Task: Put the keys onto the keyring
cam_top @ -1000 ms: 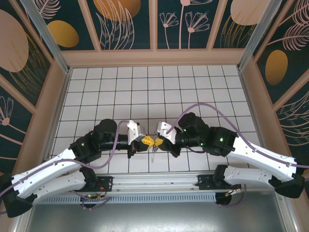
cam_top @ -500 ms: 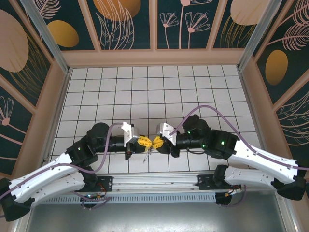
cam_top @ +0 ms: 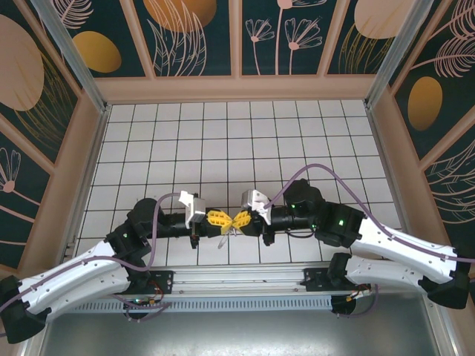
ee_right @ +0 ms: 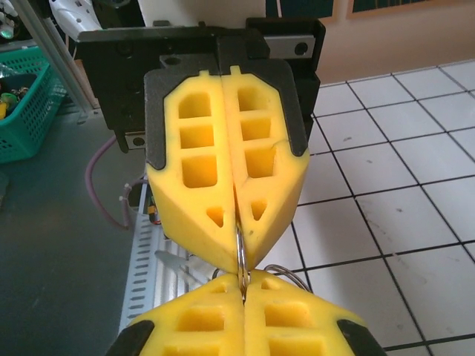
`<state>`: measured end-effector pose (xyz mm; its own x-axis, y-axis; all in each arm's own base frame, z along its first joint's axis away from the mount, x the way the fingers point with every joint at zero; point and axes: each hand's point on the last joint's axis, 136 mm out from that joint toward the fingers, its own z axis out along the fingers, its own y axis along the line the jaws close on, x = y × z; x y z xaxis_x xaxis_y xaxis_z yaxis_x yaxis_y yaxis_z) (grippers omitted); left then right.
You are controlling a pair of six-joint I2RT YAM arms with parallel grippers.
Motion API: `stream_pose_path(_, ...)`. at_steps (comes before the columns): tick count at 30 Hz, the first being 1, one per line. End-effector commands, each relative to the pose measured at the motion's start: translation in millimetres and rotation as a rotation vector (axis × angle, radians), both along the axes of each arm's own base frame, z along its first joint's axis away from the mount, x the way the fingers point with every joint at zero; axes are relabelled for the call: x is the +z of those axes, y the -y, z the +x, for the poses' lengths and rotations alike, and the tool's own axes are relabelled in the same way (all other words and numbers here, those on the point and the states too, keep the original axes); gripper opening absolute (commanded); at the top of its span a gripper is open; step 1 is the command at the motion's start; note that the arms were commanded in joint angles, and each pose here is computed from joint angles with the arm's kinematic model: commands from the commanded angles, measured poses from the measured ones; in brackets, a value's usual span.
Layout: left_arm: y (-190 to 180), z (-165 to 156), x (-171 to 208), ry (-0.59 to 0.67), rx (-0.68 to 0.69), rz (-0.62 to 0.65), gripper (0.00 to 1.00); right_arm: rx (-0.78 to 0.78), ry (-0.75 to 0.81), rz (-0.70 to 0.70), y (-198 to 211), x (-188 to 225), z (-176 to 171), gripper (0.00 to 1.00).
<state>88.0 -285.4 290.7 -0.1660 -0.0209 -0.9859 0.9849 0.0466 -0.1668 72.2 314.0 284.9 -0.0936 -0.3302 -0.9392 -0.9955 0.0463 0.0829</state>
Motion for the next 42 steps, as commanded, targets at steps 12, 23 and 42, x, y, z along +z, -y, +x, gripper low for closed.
stream_pose_path(12,7.3,14.5,-14.3,0.01,0.033,0.248,0.1,-0.038,0.066,-0.099,4.3,9.3,10.2,0.0)
stream_pose_path(23,13.2,15.9,-22.4,0.005,0.01,0.291,0.0,-0.019,0.048,-0.215,-0.9,-6.8,12.8,0.0)
stream_pose_path(42,-1.5,-10.0,26.5,0.052,-0.051,-0.043,0.0,-0.018,0.029,0.005,2.2,14.2,2.1,0.23)
